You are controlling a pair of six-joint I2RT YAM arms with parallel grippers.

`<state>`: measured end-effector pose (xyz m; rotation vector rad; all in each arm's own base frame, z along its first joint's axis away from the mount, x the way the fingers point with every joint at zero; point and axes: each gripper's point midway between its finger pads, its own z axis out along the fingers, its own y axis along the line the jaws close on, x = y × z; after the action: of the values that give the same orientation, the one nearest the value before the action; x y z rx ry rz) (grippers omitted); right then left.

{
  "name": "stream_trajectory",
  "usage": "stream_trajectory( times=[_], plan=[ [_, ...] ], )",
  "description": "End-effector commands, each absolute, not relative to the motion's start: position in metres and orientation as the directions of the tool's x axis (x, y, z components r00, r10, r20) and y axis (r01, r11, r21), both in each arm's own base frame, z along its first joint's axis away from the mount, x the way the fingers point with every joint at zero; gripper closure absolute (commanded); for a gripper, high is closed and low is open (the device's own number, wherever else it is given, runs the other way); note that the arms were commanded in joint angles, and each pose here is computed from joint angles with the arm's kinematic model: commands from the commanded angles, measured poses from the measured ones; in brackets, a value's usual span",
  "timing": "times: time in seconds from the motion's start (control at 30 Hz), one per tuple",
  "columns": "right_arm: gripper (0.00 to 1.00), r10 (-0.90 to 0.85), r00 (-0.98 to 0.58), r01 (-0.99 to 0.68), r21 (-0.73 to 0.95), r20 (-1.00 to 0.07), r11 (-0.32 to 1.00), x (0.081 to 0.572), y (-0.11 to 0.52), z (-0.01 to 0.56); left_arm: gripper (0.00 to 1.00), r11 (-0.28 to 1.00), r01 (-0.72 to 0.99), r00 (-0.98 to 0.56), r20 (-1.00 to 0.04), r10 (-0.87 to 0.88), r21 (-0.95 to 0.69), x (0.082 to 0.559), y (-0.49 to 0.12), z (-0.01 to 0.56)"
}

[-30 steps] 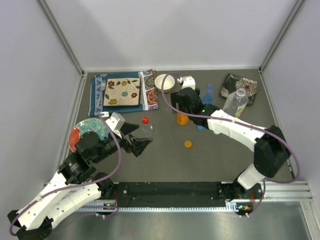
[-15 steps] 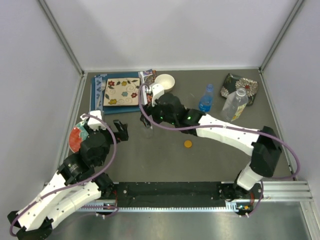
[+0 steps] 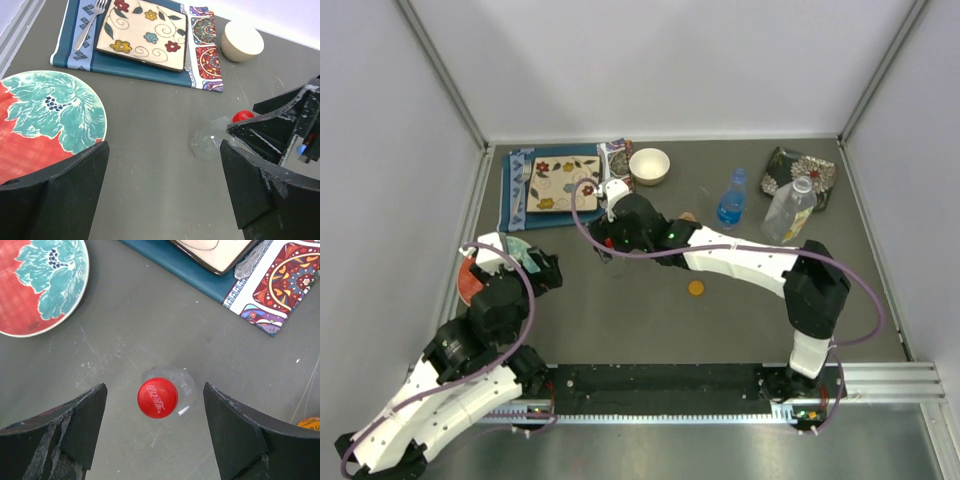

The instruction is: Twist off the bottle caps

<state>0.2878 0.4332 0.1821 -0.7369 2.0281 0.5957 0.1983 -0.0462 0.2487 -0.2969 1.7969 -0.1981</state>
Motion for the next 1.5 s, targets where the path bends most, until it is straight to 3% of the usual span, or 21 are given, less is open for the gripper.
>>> stream_trajectory(
  times=[0.0, 0.13, 0.2, 0.23, 0.27, 0.53, 0.73, 0.83, 0.9, 1.03, 1.23, 1.47],
  plan=[
    [0.23, -0.254, -0.424, -0.681, 0.122, -0.87, 0.722, 0.297, 0.448, 0.187, 0.02, 0.949, -0.099, -0.228, -0.922, -0.314, -0.299, 0.197, -0.046, 0.245],
    [0.29, -0.258, -0.437, -0.676, 0.125, -0.862, 0.726, 0.297, 0.449, 0.179, 0.02, 0.949, -0.095, -0.229, -0.921, -0.315, -0.301, 0.197, -0.046, 0.246],
    [0.35, -0.268, -0.439, -0.679, 0.121, -0.858, 0.724, 0.297, 0.45, 0.174, 0.02, 0.95, -0.094, -0.233, -0.921, -0.313, -0.299, 0.197, -0.047, 0.244],
    [0.46, -0.277, -0.435, -0.684, 0.114, -0.857, 0.721, 0.297, 0.449, 0.173, 0.02, 0.949, -0.095, -0.231, -0.92, -0.316, -0.302, 0.197, -0.046, 0.244],
    [0.49, -0.28, -0.434, -0.689, 0.115, -0.856, 0.715, 0.296, 0.45, 0.172, 0.02, 0.949, -0.092, -0.235, -0.92, -0.315, -0.302, 0.197, -0.047, 0.243],
    [0.67, -0.212, -0.396, -0.651, 0.111, -0.893, 0.751, 0.298, 0.433, 0.198, 0.02, 0.952, -0.079, -0.241, -0.921, -0.305, -0.294, 0.197, -0.05, 0.242],
    [0.71, -0.135, -0.357, -0.626, 0.13, -0.924, 0.769, 0.283, 0.395, 0.252, 0.02, 0.958, 0.022, -0.244, -0.931, -0.273, -0.287, 0.203, -0.071, 0.248],
    [0.73, -0.11, -0.353, -0.615, 0.142, -0.929, 0.776, 0.267, 0.365, 0.281, 0.02, 0.934, 0.199, -0.244, -0.938, -0.247, -0.297, 0.205, -0.105, 0.264],
    [0.76, -0.063, -0.334, -0.594, 0.158, -0.94, 0.789, 0.259, 0.341, 0.306, 0.02, 0.875, 0.371, -0.239, -0.943, -0.232, -0.309, 0.2, -0.137, 0.281],
    [1.0, 0.01, -0.33, -0.559, 0.204, -0.944, 0.804, 0.239, 0.298, 0.336, 0.01, 0.735, 0.587, -0.289, -0.936, -0.203, -0.34, 0.191, -0.193, 0.31],
    [1.0, 0.137, -0.351, -0.549, 0.322, -0.926, 0.771, 0.208, 0.257, 0.365, 0.01, 0.334, 0.887, -0.24, -0.937, -0.255, -0.318, 0.142, -0.253, 0.376],
    [1.0, 0.246, -0.402, -0.588, 0.454, -0.882, 0.669, 0.178, 0.243, 0.379, 0.01, 0.091, 0.98, -0.145, -0.945, -0.292, -0.178, 0.107, -0.267, 0.415]
  ],
)
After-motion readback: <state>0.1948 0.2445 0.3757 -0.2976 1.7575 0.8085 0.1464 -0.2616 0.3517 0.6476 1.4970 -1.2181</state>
